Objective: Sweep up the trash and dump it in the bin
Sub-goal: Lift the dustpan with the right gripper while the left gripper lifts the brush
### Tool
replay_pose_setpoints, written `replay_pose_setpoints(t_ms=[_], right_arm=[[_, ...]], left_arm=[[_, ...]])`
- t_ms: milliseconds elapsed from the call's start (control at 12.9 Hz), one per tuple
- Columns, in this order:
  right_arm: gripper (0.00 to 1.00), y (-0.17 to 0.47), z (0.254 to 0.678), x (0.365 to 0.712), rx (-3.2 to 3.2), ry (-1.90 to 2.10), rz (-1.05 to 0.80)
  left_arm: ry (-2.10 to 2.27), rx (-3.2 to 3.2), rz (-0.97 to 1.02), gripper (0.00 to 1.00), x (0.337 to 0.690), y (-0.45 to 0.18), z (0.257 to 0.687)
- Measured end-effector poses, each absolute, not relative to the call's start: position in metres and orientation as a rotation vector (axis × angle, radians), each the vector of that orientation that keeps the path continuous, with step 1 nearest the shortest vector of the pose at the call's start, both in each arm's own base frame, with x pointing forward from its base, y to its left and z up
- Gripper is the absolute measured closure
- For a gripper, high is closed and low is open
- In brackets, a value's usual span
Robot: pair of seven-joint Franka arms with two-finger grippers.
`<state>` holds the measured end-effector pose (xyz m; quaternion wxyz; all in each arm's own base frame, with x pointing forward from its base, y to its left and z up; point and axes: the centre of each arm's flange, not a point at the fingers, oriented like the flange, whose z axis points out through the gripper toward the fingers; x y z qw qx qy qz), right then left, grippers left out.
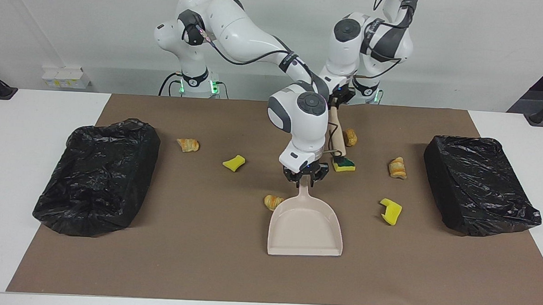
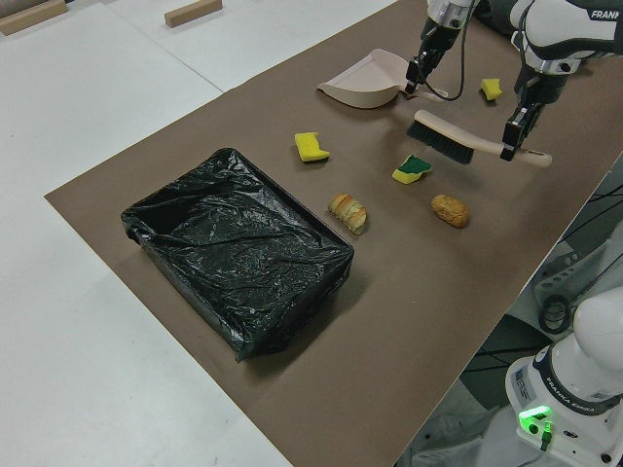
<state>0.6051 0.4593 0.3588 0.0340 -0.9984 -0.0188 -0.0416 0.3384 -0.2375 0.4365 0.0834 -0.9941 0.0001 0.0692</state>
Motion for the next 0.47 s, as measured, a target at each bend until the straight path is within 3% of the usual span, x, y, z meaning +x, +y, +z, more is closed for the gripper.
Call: replay_pose_setpoints(t_ms=[310, 388, 466], right_arm=[[0.56, 0.457, 0.351, 0.604, -3.081, -0.055, -0.107], [0.66, 0.456, 0.350, 0.603, -3.081, -0.053, -0.101], [0.68, 0.456, 0.350, 0.603, -3.079, -0.052, -0.099]], left_arm=[[-0.205, -2.901, 0.193, 0.73, 0.374, -0.171, 0.434], [-0.256, -2.892, 0.197, 0.73, 0.380, -0.156, 0.432], [-0.307, -2.880, 0.201, 0.73, 0.386, -0.141, 0.431]])
